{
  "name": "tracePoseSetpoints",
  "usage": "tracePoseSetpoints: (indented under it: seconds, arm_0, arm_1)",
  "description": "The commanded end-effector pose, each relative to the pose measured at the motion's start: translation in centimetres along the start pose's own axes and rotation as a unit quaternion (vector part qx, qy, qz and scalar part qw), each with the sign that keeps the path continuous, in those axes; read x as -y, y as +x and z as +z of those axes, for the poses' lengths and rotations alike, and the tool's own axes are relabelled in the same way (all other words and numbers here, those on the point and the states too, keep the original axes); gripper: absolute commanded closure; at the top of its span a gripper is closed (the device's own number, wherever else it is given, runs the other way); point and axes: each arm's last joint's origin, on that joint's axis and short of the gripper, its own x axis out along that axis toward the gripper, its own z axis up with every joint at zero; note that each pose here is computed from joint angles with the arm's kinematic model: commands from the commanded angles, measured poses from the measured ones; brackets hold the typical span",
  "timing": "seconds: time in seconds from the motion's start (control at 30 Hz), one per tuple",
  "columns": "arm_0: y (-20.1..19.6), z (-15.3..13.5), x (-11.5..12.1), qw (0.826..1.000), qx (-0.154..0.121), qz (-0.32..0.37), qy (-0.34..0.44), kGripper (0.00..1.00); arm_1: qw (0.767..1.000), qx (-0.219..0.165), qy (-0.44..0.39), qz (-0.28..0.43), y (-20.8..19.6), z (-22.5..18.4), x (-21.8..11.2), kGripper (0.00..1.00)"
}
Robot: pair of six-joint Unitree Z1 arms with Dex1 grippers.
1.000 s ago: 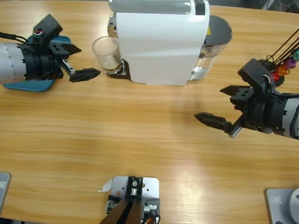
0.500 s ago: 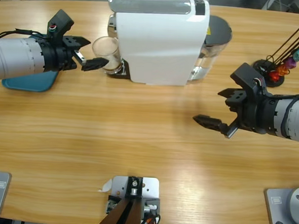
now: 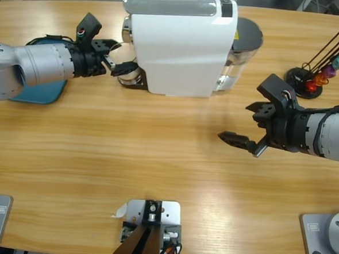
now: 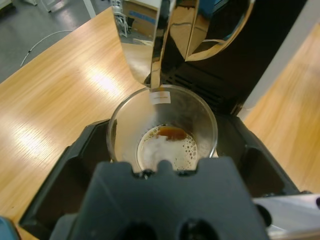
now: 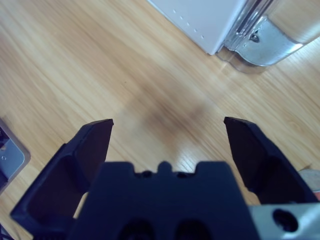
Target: Pour coffee
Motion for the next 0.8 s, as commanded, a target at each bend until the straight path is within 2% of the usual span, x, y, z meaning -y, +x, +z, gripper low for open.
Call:
tracePoseSetpoints:
  seconds: [0.03, 0.13, 0.2, 0.43, 0.7, 0.73, 0.8]
  arm_0:
    - [0.7, -2.2, -0.2, 1.000, -0.024, -0.013, -0.002, 0.629]
    - [0.5, -2.6, -0.3, 1.000, -0.019, -0.008, -0.003, 0.896]
    - [0.4, -2.8, -0.3, 1.000, -0.016, -0.007, -0.002, 1.000]
    - [-0.1, -3.0, -0.1, 1.000, -0.005, -0.013, -0.001, 1.000]
    - [-5.9, -2.4, -1.0, 0.998, 0.017, 0.053, -0.036, 1.000]
    - [-6.8, -2.4, -0.9, 0.997, 0.020, 0.067, -0.042, 0.934]
    - [-8.1, -2.3, -0.8, 0.994, 0.022, 0.093, -0.047, 0.906]
  arm_1:
    - [1.000, -0.010, 0.002, -0.005, 0.7, -0.1, -0.1, 0.000]
    - [1.000, -0.011, 0.002, -0.005, 0.7, -0.1, -0.1, 0.000]
    - [1.000, -0.011, 0.001, -0.005, 0.7, 0.0, -0.2, 0.000]
    - [1.000, -0.012, 0.001, -0.005, 0.8, 0.0, -0.1, 0.000]
    - [1.000, -0.013, 0.002, -0.005, 0.9, 0.0, -0.1, 0.000]
    - [1.000, -0.012, 0.001, -0.005, 0.8, 0.0, -0.2, 0.000]
    - [1.000, -0.010, 0.001, -0.005, 0.7, 0.0, -0.1, 0.000]
